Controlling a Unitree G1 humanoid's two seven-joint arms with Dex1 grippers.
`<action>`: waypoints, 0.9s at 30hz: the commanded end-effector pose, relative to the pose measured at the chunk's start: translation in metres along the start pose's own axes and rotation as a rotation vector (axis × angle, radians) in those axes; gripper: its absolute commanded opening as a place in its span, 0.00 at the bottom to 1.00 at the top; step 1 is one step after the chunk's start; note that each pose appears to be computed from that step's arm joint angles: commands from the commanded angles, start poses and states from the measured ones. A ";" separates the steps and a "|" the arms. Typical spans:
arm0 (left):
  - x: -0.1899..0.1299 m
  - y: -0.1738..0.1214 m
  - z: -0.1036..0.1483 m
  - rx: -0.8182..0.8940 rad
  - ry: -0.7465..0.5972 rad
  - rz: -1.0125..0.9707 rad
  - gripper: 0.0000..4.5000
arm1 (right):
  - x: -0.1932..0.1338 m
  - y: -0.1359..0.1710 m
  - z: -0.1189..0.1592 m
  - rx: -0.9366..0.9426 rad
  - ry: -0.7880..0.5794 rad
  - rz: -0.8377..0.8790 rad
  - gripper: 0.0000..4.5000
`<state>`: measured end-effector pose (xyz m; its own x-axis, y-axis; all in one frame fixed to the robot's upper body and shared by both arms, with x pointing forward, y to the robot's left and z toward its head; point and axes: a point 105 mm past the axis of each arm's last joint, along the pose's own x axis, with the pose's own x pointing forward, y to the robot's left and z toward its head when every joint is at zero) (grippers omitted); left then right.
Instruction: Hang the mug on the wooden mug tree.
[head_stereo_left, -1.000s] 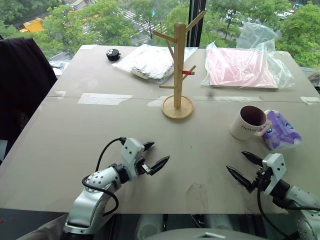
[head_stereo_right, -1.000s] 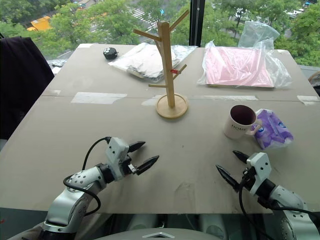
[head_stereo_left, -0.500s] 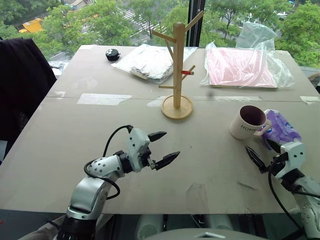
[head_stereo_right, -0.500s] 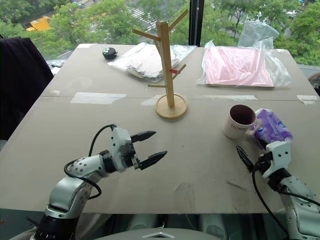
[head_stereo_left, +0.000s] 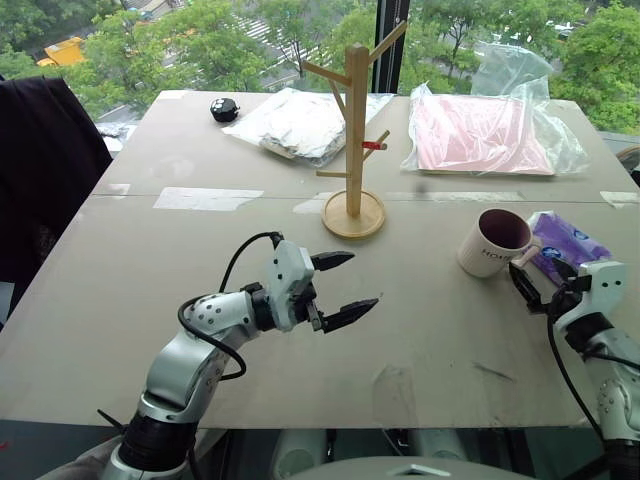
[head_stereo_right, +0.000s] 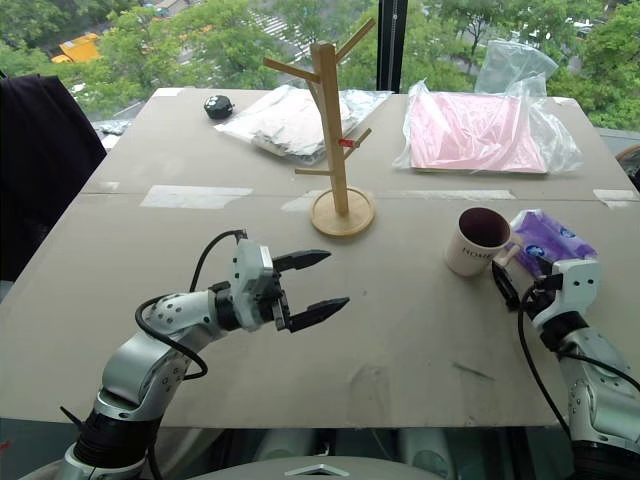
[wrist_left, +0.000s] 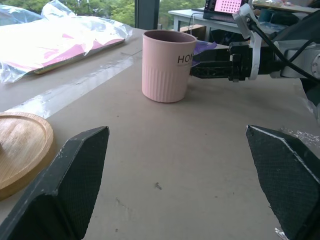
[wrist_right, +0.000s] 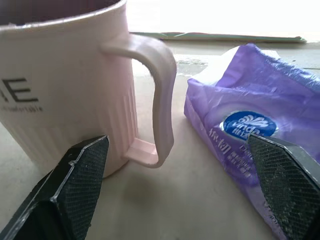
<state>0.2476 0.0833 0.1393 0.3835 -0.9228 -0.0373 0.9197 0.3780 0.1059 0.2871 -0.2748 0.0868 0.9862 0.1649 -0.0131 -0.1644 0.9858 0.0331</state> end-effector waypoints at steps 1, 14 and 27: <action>0.003 -0.007 0.013 0.058 -0.036 -0.042 1.00 | 0.006 0.000 0.008 0.005 -0.040 0.007 0.74; 0.003 -0.016 0.024 0.078 -0.082 -0.102 1.00 | 0.029 0.003 0.003 0.021 -0.035 0.074 0.00; 0.002 -0.017 0.028 0.093 -0.095 -0.115 1.00 | 0.034 0.021 0.022 -0.109 -0.066 0.206 0.00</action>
<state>0.2350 0.0752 0.1505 0.2816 -0.9595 -0.0034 0.9500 0.2782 0.1419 0.3161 -0.2600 0.0822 0.9566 0.2911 -0.0125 -0.2905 0.9562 0.0363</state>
